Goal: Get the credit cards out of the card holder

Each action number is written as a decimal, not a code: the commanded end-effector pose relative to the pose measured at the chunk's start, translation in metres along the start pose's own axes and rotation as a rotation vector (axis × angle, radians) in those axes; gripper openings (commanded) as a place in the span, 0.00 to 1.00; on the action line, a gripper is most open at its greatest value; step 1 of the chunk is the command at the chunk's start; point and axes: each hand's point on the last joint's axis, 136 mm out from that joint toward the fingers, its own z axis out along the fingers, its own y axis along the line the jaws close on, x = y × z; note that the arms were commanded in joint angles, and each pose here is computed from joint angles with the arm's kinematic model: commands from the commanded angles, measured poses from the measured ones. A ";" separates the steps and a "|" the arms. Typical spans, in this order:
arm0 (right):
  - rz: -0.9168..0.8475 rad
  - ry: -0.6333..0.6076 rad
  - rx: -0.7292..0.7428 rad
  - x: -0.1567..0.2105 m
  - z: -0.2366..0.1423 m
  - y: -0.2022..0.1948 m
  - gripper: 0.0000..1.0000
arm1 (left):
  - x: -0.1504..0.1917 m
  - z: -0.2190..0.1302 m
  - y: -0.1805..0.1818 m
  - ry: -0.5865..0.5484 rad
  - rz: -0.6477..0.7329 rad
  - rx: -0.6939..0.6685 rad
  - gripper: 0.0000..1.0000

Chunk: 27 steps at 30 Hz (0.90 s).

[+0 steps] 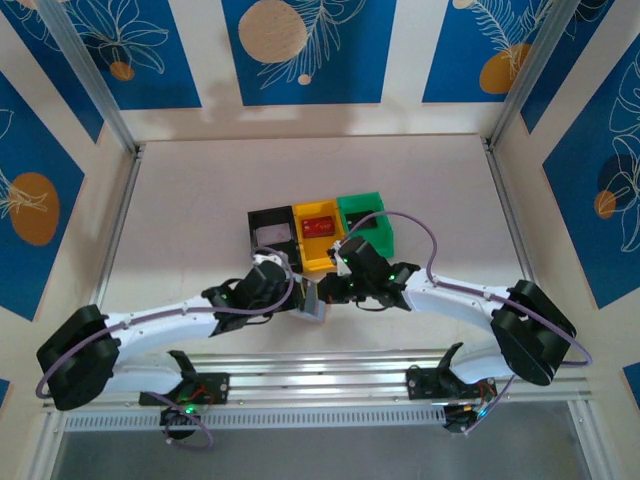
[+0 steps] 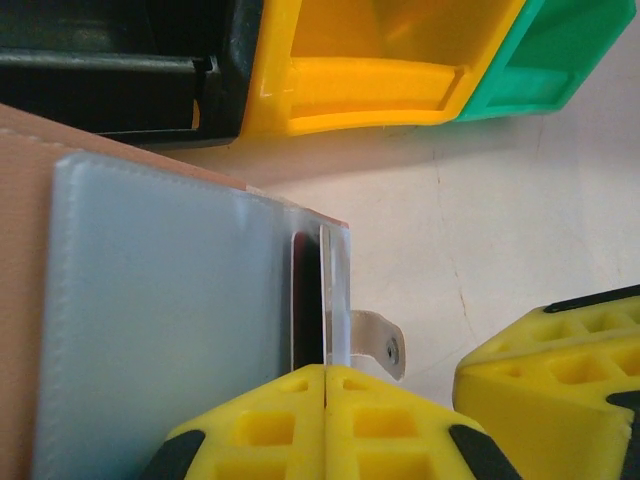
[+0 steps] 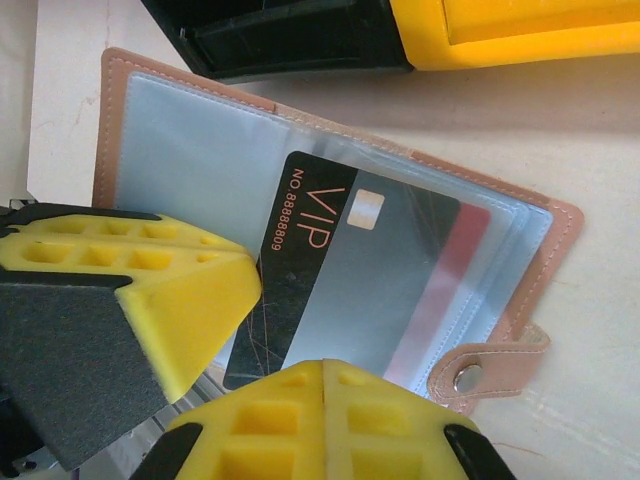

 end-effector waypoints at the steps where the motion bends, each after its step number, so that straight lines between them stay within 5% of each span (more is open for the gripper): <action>1: 0.004 0.020 -0.025 0.003 0.003 0.007 0.05 | -0.007 -0.006 0.003 -0.027 0.024 -0.015 0.00; 27: -0.059 0.000 -0.070 0.003 0.000 0.013 0.10 | -0.009 -0.019 0.011 -0.050 0.024 -0.026 0.00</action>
